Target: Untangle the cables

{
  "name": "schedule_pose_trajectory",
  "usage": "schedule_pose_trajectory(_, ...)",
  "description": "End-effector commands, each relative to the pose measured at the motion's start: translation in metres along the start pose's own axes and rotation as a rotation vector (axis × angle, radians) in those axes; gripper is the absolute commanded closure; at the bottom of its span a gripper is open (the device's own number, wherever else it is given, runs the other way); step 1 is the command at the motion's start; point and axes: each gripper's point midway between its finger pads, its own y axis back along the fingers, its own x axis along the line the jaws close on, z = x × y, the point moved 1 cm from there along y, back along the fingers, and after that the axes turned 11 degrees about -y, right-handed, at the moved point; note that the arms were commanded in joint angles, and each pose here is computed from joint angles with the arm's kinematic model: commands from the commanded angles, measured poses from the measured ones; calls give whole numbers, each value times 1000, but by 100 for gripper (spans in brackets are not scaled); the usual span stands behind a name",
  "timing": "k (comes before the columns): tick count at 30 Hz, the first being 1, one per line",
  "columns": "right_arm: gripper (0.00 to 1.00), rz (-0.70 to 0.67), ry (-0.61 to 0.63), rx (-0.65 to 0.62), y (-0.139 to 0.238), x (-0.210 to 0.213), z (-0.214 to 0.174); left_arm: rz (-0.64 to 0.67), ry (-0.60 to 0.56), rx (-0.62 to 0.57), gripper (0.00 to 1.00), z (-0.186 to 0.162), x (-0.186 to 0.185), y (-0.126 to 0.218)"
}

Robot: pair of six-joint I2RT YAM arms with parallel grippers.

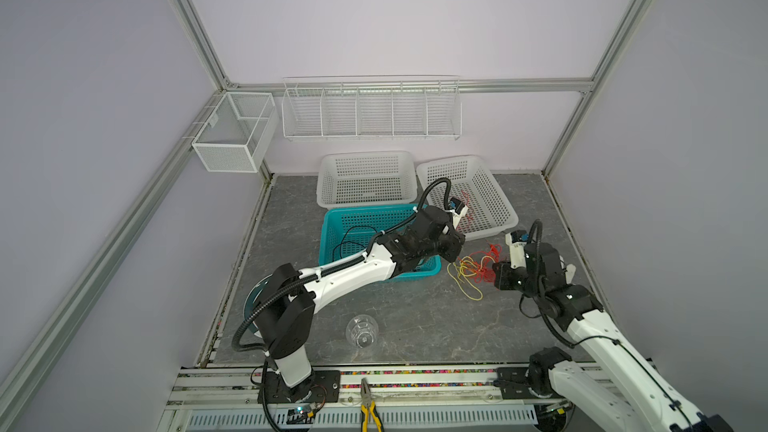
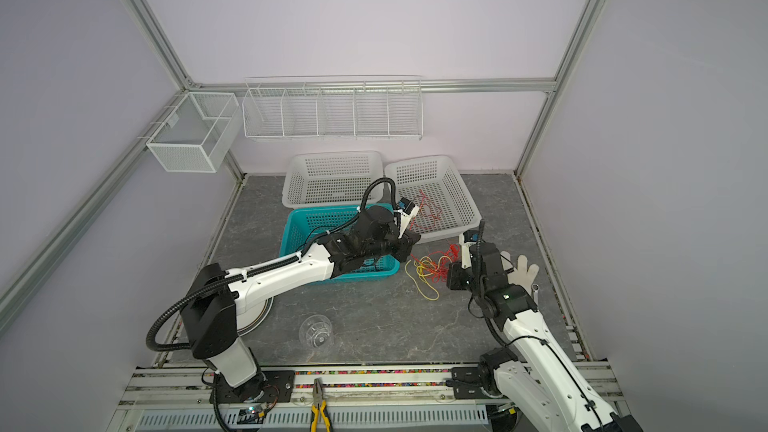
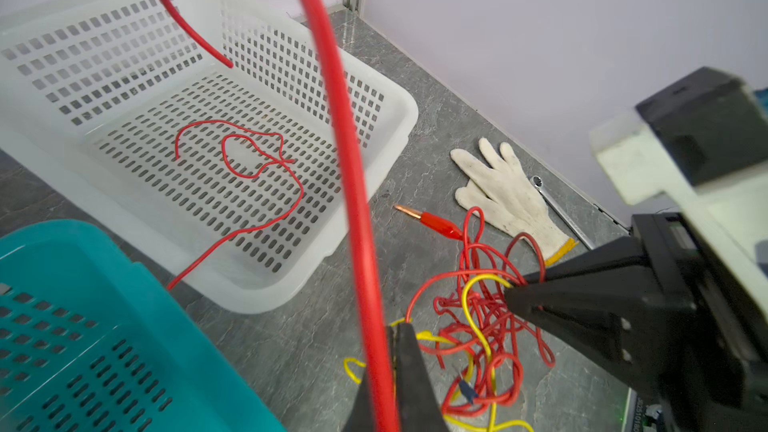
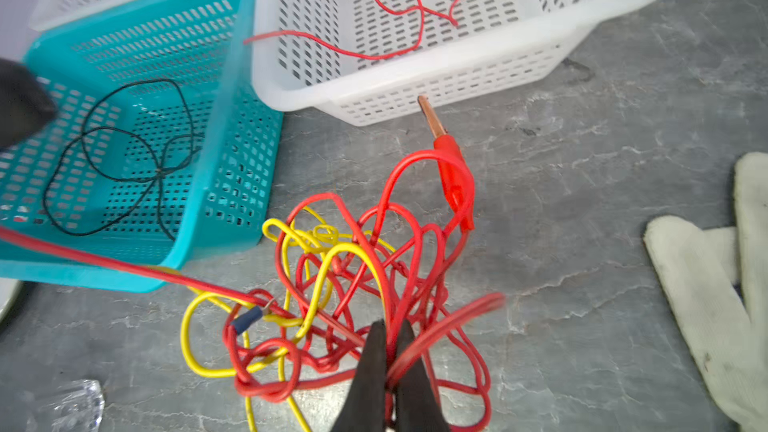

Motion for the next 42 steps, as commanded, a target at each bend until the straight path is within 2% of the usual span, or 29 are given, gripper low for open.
schedule_pose_trajectory(1,94,-166,-34,26,-6,-32,-15,69,-15,-66,100,20,10,27)
schedule_pose_trajectory(11,92,-248,-76,3,1,-46,-13,233,-57,-137,100,39,32,91)
schedule_pose_trajectory(22,92,-348,-115,44,-3,-63,-21,419,-101,-206,100,58,55,155)
schedule_pose_trajectory(26,92,-396,-142,49,-4,-72,-22,532,-105,-214,100,58,72,189)
schedule_pose_trajectory(31,92,-413,-151,69,-6,-74,-22,603,-77,-242,100,52,89,223)
schedule_pose_trajectory(36,92,-390,-154,76,-6,-68,-18,640,-91,-255,100,48,94,241)
schedule_pose_trajectory(39,91,-332,-154,80,-9,-58,-16,591,-100,-274,100,49,87,238)
schedule_pose_trajectory(42,90,-356,-148,101,-11,-61,-18,605,-95,-276,100,50,89,240)
